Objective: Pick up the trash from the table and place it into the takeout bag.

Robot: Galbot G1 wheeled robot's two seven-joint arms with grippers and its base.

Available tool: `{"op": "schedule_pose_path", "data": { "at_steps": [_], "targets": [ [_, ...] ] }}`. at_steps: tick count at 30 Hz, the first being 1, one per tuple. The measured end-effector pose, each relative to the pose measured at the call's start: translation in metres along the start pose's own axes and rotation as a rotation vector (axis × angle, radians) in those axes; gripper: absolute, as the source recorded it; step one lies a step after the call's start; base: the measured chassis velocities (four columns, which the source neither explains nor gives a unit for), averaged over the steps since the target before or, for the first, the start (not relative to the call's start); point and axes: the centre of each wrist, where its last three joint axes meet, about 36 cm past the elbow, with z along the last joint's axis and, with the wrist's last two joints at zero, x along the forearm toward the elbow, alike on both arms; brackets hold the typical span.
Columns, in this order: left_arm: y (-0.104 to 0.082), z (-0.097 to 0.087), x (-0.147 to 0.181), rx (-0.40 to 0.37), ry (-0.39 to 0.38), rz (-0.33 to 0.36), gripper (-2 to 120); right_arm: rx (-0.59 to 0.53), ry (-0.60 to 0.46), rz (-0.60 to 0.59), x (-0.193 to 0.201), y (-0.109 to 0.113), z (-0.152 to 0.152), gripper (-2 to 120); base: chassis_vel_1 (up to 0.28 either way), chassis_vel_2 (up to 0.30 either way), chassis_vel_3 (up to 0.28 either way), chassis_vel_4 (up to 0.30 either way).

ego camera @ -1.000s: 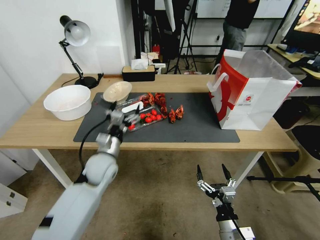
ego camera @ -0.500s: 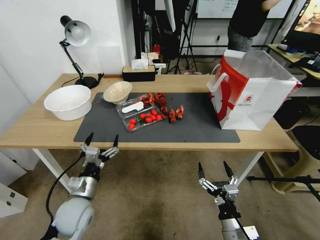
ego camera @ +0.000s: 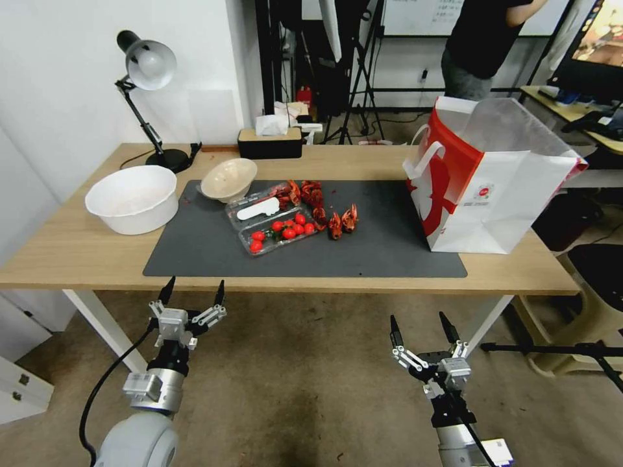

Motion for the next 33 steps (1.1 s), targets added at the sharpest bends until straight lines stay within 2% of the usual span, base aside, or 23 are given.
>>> {"op": "schedule_pose_path", "data": {
  "at_steps": [9, 15, 17, 19, 20, 22, 23, 27, 29, 30, 33],
  "targets": [
    [0.002, 0.003, -0.002, 0.002, 0.003, -0.002, 100, -0.001, -0.001, 0.0, -0.001, 0.001, 0.001, 100, 0.0, 0.0, 0.0, 0.0],
    [0.002, -0.004, -0.014, 0.063, 0.03, -0.023, 100, -0.001, 0.0, 0.001, -0.001, 0.001, 0.001, 100, 0.0, 0.0, 0.0, 0.0],
    [0.001, -0.017, -0.029, 0.124, 0.051, -0.046, 100, -0.001, 0.0, 0.002, -0.001, 0.001, 0.002, 100, 0.0, 0.0, 0.0, 0.0],
    [-0.001, -0.035, -0.049, 0.222, 0.083, -0.069, 100, -0.002, 0.002, 0.003, -0.001, 0.001, 0.002, 100, 0.0, 0.0, 0.0, 0.0],
    [-0.001, -0.035, -0.049, 0.222, 0.083, -0.069, 100, -0.002, 0.002, 0.003, -0.001, 0.001, 0.002, 100, 0.0, 0.0, 0.0, 0.0],
    [-0.002, -0.053, -0.072, 0.314, 0.104, -0.088, 100, -0.002, 0.004, 0.004, 0.0, 0.001, 0.003, 100, 0.0, 0.0, 0.0, 0.0],
    [-0.002, -0.053, -0.072, 0.314, 0.104, -0.088, 100, -0.002, 0.004, 0.004, 0.0, 0.001, 0.003, 100, 0.0, 0.0, 0.0, 0.0],
    [-0.004, -0.082, -0.117, 0.484, 0.15, -0.118, 100, -0.002, 0.009, 0.006, 0.0, 0.002, 0.005, 100, 0.0, 0.0, 0.0, 0.0],
    [-0.004, -0.082, -0.117, 0.484, 0.15, -0.118, 100, -0.002, 0.009, 0.006, 0.0, 0.002, 0.005, 100, 0.0, 0.0, 0.0, 0.0],
    [-0.004, -0.094, -0.145, 0.576, 0.204, -0.133, 100, -0.001, 0.013, 0.007, 0.001, 0.002, 0.006, 100, 0.0, 0.0, 0.0, 0.0],
    [-0.001, -0.104, -0.17, 0.638, 0.243, -0.136, 100, 0.0, 0.016, 0.009, 0.001, 0.001, 0.007, 100, 0.0, 0.0, 0.0, 0.0]
  ]
}}
